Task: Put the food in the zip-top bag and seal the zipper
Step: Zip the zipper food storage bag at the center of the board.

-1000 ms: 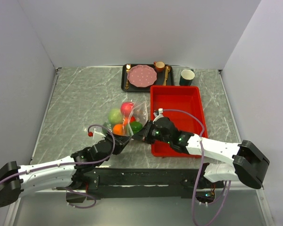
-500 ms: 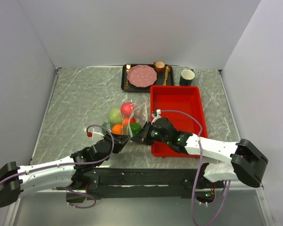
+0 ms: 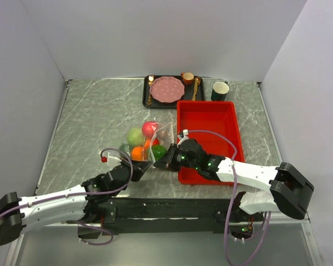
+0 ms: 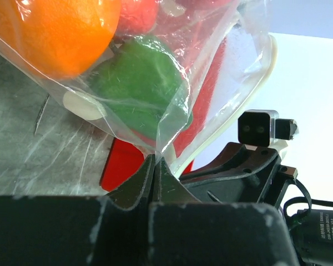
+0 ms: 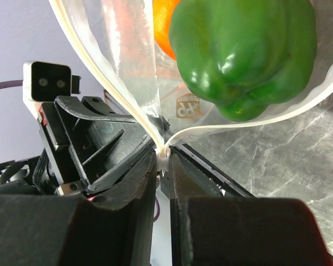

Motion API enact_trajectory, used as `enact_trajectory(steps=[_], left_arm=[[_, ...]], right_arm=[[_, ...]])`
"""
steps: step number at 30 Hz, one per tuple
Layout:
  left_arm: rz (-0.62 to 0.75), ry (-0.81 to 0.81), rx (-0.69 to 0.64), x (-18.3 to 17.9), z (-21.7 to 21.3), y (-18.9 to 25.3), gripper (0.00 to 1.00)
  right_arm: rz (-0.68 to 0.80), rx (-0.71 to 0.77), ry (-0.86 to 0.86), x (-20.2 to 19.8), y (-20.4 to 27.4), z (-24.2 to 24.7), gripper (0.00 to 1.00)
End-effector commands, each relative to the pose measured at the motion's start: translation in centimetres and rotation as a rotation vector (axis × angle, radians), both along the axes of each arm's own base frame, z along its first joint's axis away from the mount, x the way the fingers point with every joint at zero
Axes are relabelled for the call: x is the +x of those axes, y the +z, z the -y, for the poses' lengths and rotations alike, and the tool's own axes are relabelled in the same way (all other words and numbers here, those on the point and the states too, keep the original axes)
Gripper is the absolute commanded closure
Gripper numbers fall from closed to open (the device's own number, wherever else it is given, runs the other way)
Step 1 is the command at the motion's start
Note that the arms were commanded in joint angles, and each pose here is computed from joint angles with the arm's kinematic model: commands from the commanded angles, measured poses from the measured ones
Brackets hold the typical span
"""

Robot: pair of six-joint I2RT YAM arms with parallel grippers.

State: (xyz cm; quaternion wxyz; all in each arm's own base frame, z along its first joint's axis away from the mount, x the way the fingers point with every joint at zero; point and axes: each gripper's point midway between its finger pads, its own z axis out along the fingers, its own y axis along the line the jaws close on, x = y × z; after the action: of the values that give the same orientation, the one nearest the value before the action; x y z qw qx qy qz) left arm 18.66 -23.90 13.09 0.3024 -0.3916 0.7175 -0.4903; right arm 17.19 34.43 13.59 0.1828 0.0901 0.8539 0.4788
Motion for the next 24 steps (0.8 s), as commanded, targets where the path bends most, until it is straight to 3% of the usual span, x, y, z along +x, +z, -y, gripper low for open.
enact_trajectory(steps=[1, 24], left_arm=[[0.007, 0.002, -0.016, -0.2, -0.3, 0.2, 0.99], [0.041, -0.115, 0.012, -1.6, 0.6, -0.3, 0.99]], right_arm=[[0.057, -0.006, -0.022, 1.1, 1.4, -0.5, 1.0], [0.095, -0.058, -0.038, 3.5, 1.5, 0.4, 1.0]])
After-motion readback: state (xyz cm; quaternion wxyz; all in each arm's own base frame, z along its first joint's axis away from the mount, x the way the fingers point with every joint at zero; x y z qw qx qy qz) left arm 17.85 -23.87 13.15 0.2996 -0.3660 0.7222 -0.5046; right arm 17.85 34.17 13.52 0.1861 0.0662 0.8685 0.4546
